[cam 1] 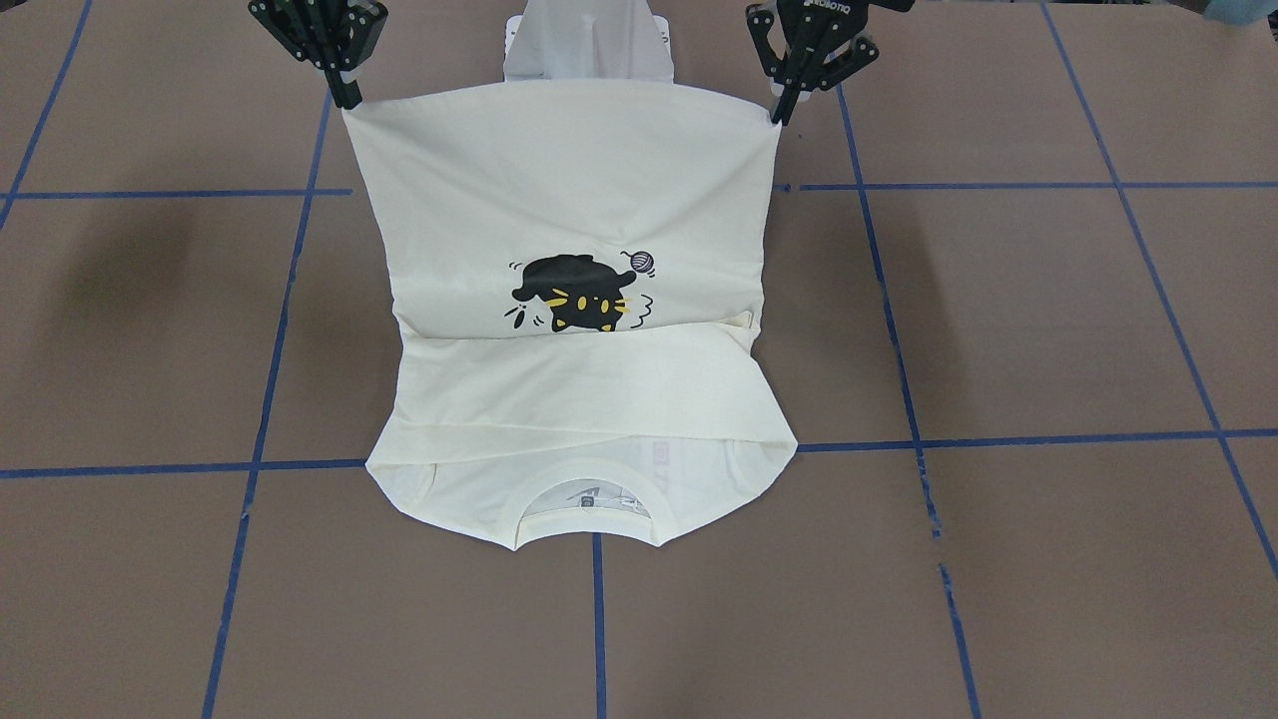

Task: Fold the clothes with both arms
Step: 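Lift the hem with both grippers and fold it toward the collar, then release the hem and draw both grippers back from the folded shirt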

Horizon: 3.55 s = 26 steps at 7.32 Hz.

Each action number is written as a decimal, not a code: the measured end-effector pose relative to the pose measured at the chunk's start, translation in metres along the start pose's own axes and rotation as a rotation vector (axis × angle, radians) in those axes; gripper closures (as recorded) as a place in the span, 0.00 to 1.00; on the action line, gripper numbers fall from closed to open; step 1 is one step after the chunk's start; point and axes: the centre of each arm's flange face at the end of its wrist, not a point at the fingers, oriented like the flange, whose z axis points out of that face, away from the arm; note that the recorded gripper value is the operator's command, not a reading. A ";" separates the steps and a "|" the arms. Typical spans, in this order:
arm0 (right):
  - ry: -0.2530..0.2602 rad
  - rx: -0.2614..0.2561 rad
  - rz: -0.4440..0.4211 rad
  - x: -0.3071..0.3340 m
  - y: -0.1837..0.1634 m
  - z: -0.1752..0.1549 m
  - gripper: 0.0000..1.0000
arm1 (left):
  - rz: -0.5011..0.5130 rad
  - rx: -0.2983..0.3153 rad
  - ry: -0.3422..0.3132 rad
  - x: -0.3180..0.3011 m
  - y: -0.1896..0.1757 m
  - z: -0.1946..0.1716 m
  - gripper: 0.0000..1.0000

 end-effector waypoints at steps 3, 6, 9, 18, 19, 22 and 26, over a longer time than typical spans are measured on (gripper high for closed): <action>0.075 0.071 0.028 -0.029 -0.074 0.080 1.00 | 0.038 0.046 -0.129 -0.020 -0.077 0.066 1.00; 0.113 0.092 0.001 -0.039 -0.111 0.185 1.00 | 0.048 0.062 -0.201 -0.034 -0.121 0.168 1.00; 0.146 0.093 -0.012 -0.044 -0.126 0.252 1.00 | 0.050 0.076 -0.250 -0.048 -0.142 0.257 1.00; 0.119 0.060 -0.142 -0.057 -0.154 0.251 0.00 | 0.088 0.070 -0.071 -0.065 -0.079 0.238 0.00; 0.107 0.054 -0.150 -0.056 -0.157 0.245 0.00 | 0.095 0.046 -0.034 -0.064 -0.044 0.224 0.01; 0.094 0.054 -0.156 -0.055 -0.158 0.239 0.00 | 0.029 -0.004 0.038 -0.080 0.040 0.221 0.41; 0.100 0.055 -0.155 -0.051 -0.159 0.241 0.00 | 0.000 -0.044 0.062 -0.073 0.092 0.236 0.42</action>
